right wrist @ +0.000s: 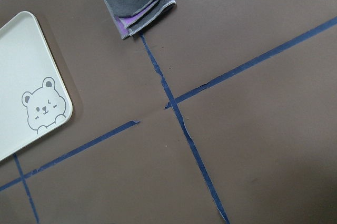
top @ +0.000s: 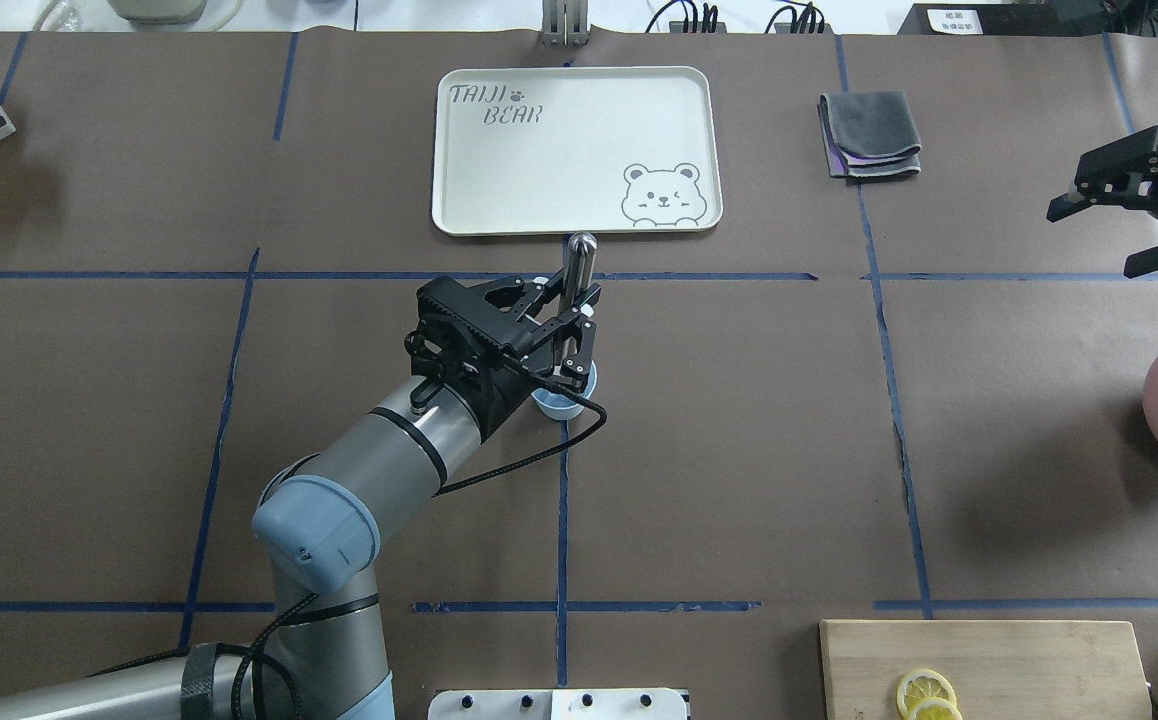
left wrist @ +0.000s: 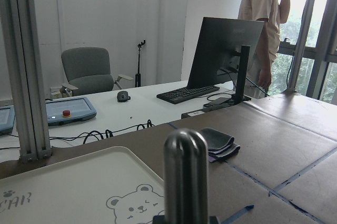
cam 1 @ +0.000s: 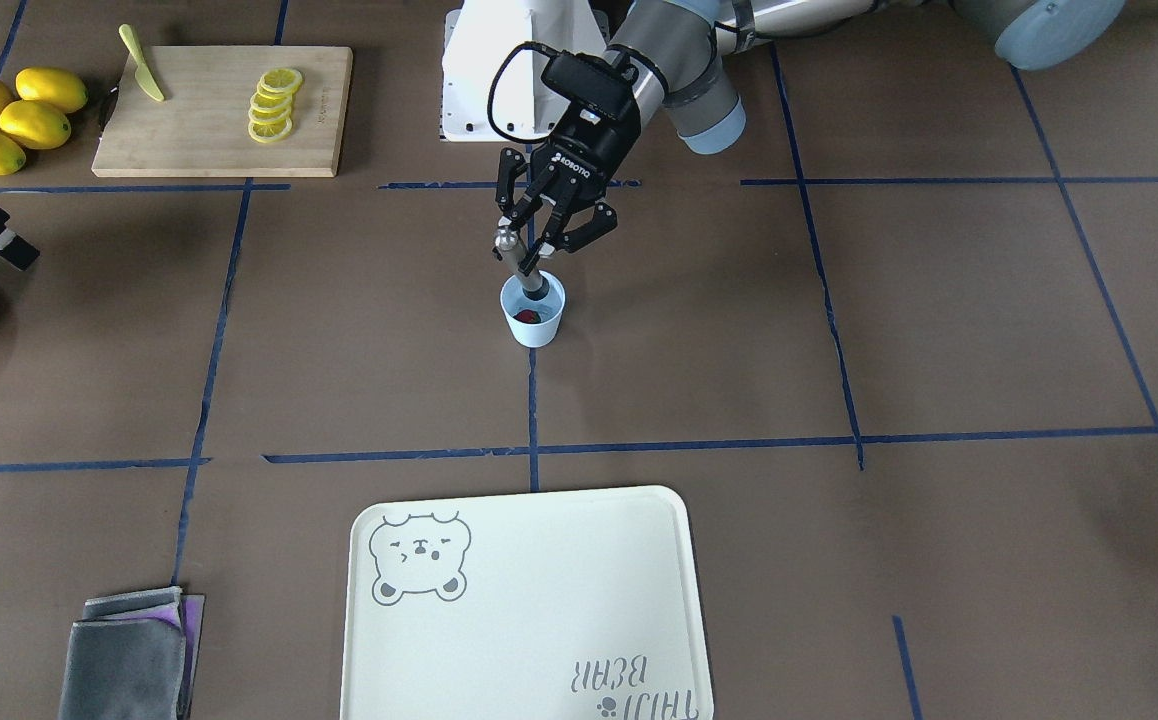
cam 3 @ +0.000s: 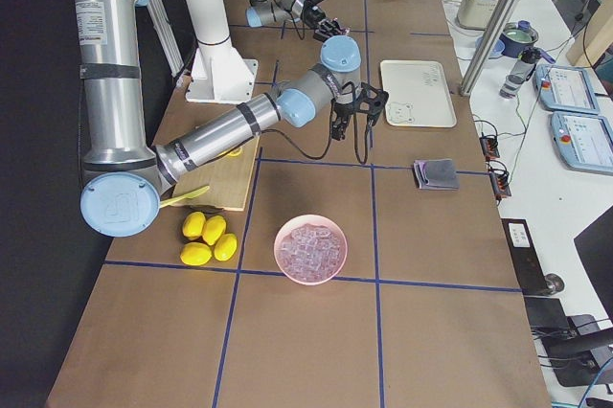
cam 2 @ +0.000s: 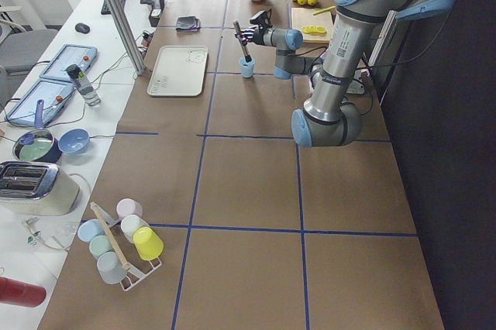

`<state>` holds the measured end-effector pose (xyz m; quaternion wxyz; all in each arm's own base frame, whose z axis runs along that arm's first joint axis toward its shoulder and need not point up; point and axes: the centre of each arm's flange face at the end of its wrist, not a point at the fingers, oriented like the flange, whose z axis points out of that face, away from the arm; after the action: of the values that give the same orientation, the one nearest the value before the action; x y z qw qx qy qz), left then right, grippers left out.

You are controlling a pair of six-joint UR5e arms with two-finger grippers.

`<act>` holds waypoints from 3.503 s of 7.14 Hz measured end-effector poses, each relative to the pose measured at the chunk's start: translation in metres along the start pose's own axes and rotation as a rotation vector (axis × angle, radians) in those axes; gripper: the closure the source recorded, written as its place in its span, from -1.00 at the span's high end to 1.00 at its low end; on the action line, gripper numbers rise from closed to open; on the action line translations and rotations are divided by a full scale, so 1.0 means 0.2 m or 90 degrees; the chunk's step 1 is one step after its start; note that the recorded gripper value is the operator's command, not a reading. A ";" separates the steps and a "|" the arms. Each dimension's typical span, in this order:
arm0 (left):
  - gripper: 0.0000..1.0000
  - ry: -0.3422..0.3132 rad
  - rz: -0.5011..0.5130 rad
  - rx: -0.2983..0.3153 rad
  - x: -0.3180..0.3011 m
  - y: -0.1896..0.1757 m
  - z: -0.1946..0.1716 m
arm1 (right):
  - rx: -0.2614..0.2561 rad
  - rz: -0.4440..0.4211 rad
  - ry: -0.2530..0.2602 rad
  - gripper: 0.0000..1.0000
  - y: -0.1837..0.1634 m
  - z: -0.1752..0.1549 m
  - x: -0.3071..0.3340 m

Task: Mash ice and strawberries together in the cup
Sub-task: 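Lower the muddler into the cup and press down on the contents, then lift the muddler out of the cup and withdraw the left arm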

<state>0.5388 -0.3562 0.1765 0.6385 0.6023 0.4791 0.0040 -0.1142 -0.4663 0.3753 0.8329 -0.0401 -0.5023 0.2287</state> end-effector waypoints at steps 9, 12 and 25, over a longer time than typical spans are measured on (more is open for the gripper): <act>-1.00 0.002 0.018 -0.003 0.07 0.00 0.09 | 0.001 -0.001 -0.002 0.99 0.00 -0.01 0.00; -1.00 -0.050 0.115 -0.056 0.10 -0.43 -0.03 | 0.001 0.000 -0.003 0.99 0.00 -0.02 0.00; -1.00 -0.291 -0.070 -0.703 -2.26 0.04 -0.70 | 0.003 0.009 0.004 0.98 -0.01 -0.01 0.04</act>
<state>0.2117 -0.5104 0.4830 0.9432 0.1413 0.2872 0.0892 -0.1092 -0.4653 0.3818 0.8328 -0.0427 -0.4990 0.2359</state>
